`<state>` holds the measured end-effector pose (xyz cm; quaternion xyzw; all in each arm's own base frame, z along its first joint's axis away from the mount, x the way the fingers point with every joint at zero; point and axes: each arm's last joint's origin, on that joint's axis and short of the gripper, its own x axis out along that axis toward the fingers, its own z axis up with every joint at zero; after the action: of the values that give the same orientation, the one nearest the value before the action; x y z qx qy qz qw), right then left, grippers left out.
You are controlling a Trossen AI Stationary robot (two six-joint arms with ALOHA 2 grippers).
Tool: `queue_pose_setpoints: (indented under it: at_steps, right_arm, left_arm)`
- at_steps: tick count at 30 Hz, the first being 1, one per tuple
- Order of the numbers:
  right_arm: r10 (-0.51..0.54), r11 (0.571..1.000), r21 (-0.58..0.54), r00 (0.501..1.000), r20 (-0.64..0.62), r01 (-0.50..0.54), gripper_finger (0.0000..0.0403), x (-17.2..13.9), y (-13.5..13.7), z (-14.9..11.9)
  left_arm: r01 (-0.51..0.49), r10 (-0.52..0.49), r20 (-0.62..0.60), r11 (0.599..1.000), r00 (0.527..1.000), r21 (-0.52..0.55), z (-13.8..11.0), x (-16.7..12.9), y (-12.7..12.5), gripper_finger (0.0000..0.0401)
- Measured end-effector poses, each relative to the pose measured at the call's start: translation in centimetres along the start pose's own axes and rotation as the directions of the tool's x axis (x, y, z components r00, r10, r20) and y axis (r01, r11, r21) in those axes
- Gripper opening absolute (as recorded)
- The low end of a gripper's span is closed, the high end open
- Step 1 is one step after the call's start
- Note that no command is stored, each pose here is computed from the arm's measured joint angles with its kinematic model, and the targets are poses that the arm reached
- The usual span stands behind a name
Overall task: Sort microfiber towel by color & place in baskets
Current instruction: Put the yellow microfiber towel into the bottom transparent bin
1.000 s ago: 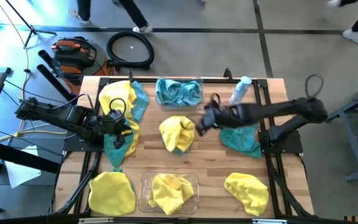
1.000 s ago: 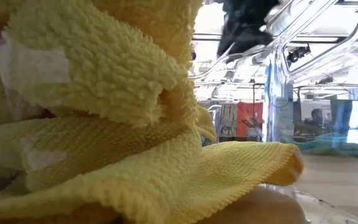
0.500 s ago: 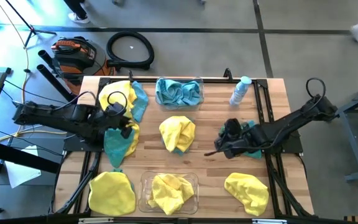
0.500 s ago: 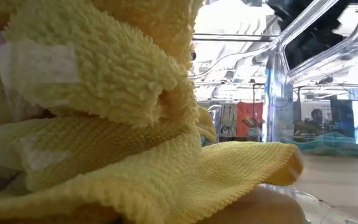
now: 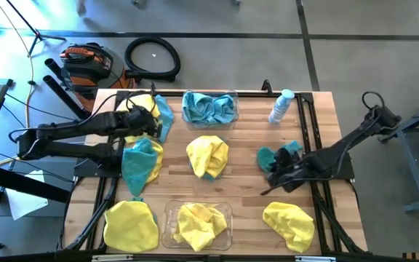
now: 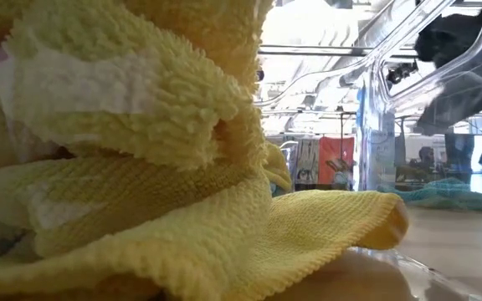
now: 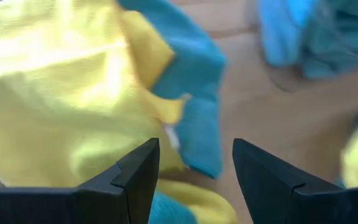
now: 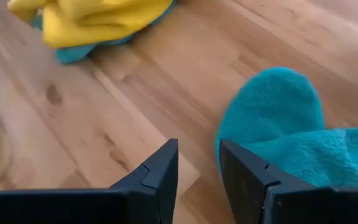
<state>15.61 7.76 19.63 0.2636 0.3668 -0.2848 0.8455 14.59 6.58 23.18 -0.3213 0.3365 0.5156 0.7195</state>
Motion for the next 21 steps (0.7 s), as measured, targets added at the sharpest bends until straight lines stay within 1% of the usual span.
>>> queue_pose_setpoints:
  at_steps: [5, 11, 15, 18, 21]
  right_arm:
    - [0.096, 0.995, 0.034, 0.995, 0.02, -0.097, 0.0097, -0.9, -2.6, -0.5]
    - [0.192, 0.981, -0.029, 0.979, 0.064, -0.19, 0.0082, -2.2, -3.9, 0.1]
    - [0.228, 0.973, -0.061, 0.969, 0.093, -0.223, 0.0079, -2.9, -4.4, 0.6]
    - [0.241, 0.969, -0.08, 0.964, 0.109, -0.233, 0.0078, -3.1, -4.7, 0.9]
    - [0.243, 0.968, -0.095, 0.963, 0.118, -0.232, 0.0078, -3.2, -4.9, 1.0]
  left_arm:
    - [-0.114, 0.112, -0.035, 0.991, 0.993, -0.064, 1.1, 1.9, 0.7, 0.0192]
    - [-0.235, 0.226, -0.088, 0.967, 0.97, -0.099, 2.0, 4.7, 1.1, 0.0192]
    - [-0.275, 0.266, -0.116, 0.958, 0.957, -0.074, 2.3, 6.6, 1.1, 0.0192]
    - [-0.316, 0.302, -0.154, 0.946, 0.941, -0.078, 2.2, 7.6, 1.2, 0.0189]
    - [-0.332, 0.312, -0.201, 0.94, 0.928, -0.072, 2.1, 8.4, 1.3, 0.0163]
